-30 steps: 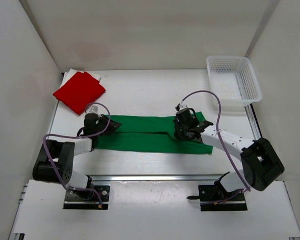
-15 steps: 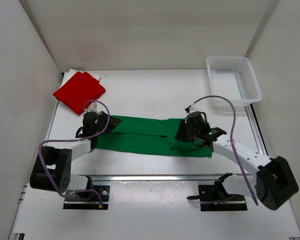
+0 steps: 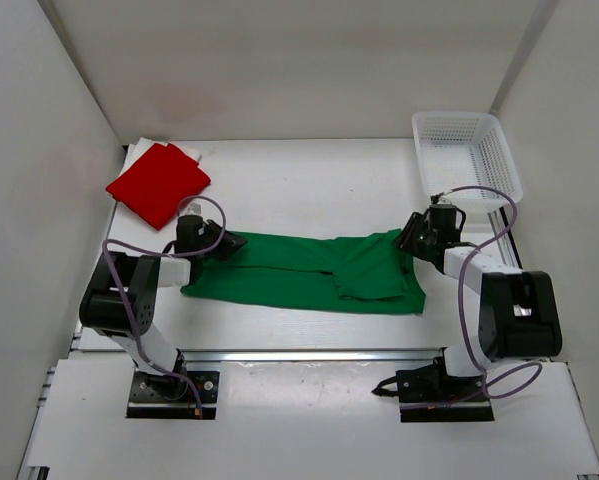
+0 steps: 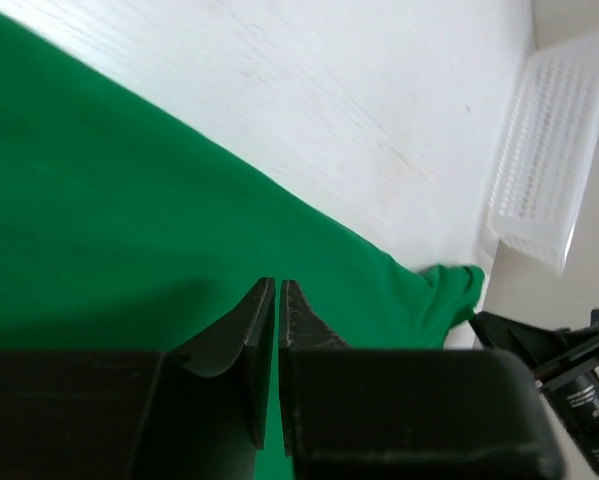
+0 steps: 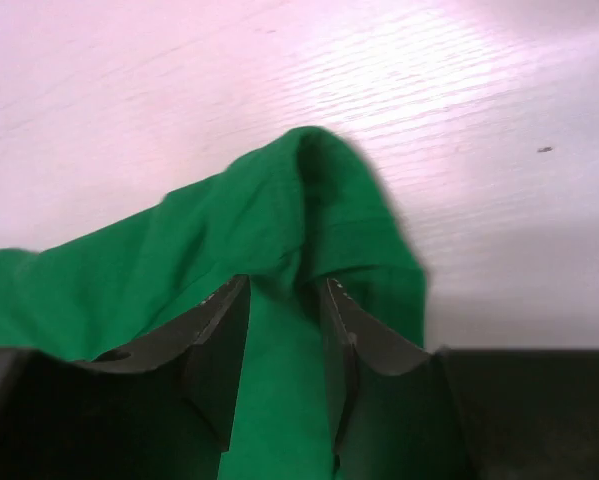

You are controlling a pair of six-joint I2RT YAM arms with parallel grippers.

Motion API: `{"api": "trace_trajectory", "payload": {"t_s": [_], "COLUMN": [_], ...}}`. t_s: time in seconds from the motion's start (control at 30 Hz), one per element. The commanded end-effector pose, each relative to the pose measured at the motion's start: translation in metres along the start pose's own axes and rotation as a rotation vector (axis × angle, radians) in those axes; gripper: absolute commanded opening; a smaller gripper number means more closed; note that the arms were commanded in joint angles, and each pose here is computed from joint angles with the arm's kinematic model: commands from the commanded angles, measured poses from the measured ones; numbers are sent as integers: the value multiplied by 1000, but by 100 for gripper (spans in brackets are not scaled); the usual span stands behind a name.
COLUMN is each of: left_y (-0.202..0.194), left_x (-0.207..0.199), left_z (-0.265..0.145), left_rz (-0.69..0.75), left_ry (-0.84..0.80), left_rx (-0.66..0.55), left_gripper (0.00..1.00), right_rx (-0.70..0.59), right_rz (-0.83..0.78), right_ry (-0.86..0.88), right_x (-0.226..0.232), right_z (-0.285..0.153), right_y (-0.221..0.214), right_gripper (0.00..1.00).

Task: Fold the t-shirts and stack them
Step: Fold the other side of the tshirt into a rectangle

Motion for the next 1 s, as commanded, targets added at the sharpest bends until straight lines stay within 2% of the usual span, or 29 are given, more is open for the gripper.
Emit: {"api": "trace_trajectory", "payload": {"t_s": [0.0,0.07,0.1,0.17,0.23,0.33,0.43,0.53,0.7,0.73,0.83,0.97], "left_y": [19,24,25,27,24,28,31,41,48,49,44,15], "left_x": [5,18,22,36,47,76,82,86,54,43,8,-34], "left_z": [4,5,6,5,2,-14,-25,-31,-31,-31,-31,-24], "left_rz": [-44,-78,-88,-121,-144,-212,-231,-247,-226,-197,-75,63], "left_ry": [-26,-8,-5,25,54,142,179,194,44,17,-36,-95], "left_rx": [-38,-44,-37,-45,-39,-99,-153,-201,-203,-205,-195,-129], "left_gripper": [18,17,17,16,15,13,14,14,17,18,19,21], "right_rx": [-65,-45,-45,-61,-100,-146,-149,-143,-152,-179,-198,-202], "right_rz": [-4,-2,1,12,28,51,76,104,64,54,40,34], "right_ry": [61,66,70,59,42,-5,-103,-92,-32,-23,0,16], "right_x": [8,5,6,1,0,-9,-22,-24,-5,1,9,9], "right_z": [15,23,23,26,25,25,28,27,16,8,-12,-28], "right_y": [23,20,19,18,26,34,38,39,39,42,33,-2], "right_gripper": [33,26,17,6,0,0,0,0,33,36,37,29]}}
Point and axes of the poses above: each gripper's point midway between its finger pads, its own z axis out along the fingers, its own x axis along the line the jaws close on, y = z × x, the point moved 8 cm from there along -z, back along the fingers, and after that the axes turned 13 degrees about z, right-handed, at the moved point
